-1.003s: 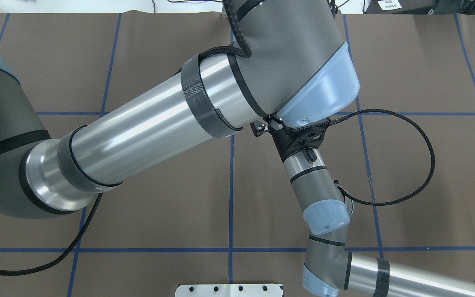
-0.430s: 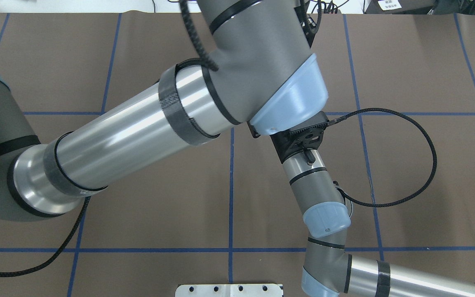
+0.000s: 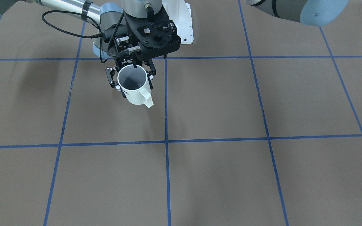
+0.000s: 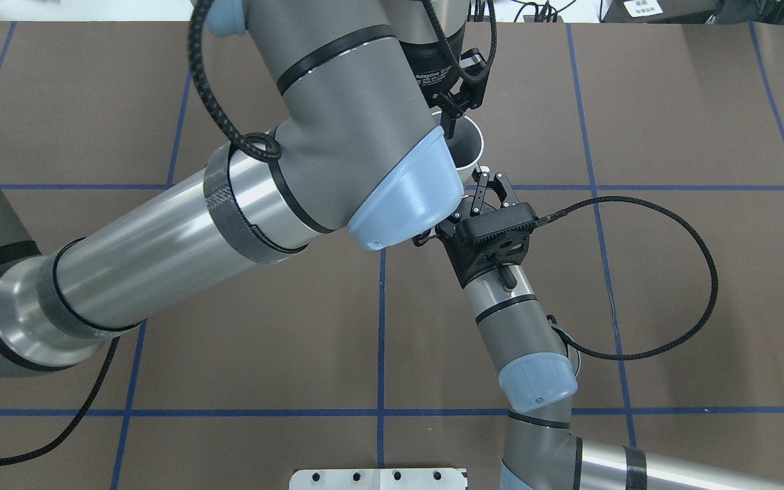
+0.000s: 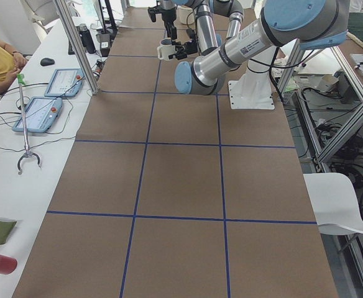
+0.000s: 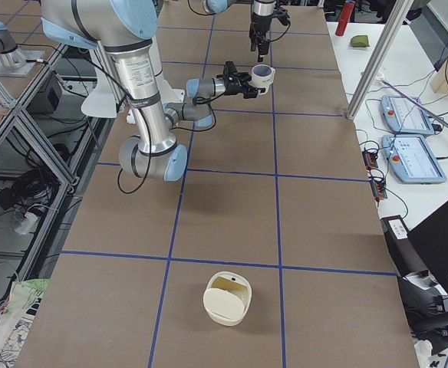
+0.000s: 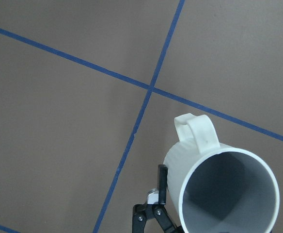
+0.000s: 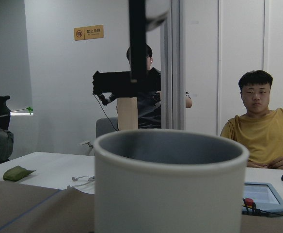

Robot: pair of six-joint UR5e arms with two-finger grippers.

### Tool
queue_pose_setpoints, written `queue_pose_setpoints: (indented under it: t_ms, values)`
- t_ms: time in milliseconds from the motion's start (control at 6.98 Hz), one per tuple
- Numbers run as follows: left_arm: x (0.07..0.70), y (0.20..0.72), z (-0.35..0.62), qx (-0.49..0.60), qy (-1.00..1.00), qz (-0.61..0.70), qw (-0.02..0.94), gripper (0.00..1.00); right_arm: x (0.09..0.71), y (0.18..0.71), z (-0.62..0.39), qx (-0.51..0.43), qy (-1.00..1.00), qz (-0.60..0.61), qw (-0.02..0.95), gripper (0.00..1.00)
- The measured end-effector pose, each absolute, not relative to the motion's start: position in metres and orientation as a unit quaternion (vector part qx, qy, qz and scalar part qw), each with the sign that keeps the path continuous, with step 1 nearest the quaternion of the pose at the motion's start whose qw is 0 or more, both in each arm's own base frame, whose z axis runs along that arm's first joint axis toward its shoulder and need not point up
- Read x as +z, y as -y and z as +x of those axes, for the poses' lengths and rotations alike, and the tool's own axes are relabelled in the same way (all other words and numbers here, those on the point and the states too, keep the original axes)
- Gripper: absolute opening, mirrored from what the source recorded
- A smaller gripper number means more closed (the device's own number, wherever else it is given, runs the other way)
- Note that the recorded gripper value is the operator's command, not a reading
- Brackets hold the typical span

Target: Left arm hands cup to right arm to dump lemon

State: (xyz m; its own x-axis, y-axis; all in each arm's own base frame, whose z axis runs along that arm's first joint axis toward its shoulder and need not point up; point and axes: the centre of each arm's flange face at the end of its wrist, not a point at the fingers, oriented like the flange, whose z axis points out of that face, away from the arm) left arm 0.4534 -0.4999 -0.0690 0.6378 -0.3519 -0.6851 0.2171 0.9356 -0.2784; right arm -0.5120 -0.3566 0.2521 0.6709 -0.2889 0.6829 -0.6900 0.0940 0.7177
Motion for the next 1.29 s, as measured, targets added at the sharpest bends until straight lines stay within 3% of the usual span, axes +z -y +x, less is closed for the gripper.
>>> queue_pose_setpoints:
  t_ms: [287,717,1003,1290]
  values:
    - [-0.061,0.504,0.46,-0.159,-0.393,-0.093,0.901,0.66,0.249,0.342,-0.514,0.158,0.369,0.656,0.639,0.37]
    - [-0.054,0.507,0.47,-0.161,-0.383,-0.101,0.904,0.65,0.238,0.327,-0.514,0.152,0.367,0.661,0.637,0.38]
    - [-0.053,0.507,0.471,-0.164,-0.382,-0.103,0.904,0.57,0.237,0.326,-0.514,0.151,0.367,0.661,0.637,0.38]
    - [-0.053,0.505,0.472,-0.171,-0.382,-0.107,0.902,0.56,0.235,0.326,-0.515,0.152,0.368,0.661,0.636,0.38]
